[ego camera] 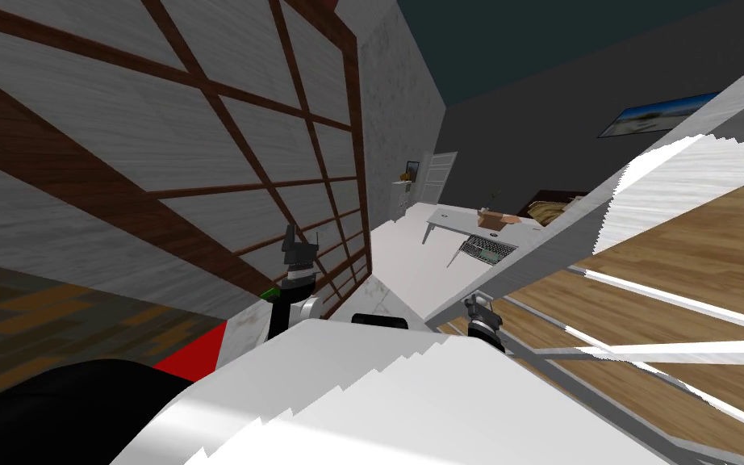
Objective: Pull the door open
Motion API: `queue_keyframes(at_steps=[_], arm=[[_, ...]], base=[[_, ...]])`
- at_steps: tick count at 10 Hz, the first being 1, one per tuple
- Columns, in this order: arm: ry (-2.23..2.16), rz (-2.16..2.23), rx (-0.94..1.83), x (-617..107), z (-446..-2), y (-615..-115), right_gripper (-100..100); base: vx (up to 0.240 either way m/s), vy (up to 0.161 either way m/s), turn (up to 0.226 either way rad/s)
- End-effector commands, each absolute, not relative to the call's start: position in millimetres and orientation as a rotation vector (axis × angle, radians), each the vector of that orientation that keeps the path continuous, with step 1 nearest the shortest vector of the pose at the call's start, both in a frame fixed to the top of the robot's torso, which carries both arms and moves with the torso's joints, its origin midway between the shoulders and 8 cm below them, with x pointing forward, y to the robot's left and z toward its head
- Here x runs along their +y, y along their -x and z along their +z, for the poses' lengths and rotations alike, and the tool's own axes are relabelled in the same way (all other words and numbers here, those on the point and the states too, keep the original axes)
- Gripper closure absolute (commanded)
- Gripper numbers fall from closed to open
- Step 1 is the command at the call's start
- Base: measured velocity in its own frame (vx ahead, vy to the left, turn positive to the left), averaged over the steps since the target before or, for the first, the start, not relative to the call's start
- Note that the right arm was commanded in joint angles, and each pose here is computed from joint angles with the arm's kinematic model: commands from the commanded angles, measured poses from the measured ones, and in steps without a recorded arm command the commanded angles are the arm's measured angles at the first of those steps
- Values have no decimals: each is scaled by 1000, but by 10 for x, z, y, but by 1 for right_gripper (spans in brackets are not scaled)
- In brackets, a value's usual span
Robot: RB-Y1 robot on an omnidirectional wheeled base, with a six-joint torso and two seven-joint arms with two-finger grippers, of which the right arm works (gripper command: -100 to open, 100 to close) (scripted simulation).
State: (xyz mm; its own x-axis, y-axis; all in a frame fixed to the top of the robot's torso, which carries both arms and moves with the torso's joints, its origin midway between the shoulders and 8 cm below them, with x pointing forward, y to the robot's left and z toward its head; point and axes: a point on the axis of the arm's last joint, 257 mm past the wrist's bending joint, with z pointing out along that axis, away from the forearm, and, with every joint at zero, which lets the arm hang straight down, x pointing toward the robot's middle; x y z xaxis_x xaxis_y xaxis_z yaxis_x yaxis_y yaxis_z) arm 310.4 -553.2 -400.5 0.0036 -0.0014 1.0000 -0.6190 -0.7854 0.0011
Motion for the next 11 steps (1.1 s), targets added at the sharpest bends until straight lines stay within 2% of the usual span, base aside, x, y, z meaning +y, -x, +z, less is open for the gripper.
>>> queue_keyframes(at_steps=[1,5,11], arm=[[-1838,1834,-636,-5542,-3995,-3110,100],[-1854,1849,-617,-5483,-3998,-3135,100],[-1908,1908,-541,-5266,-3982,-3254,100]], base=[[3,5,-2],[-29,8,12],[-190,36,45]])
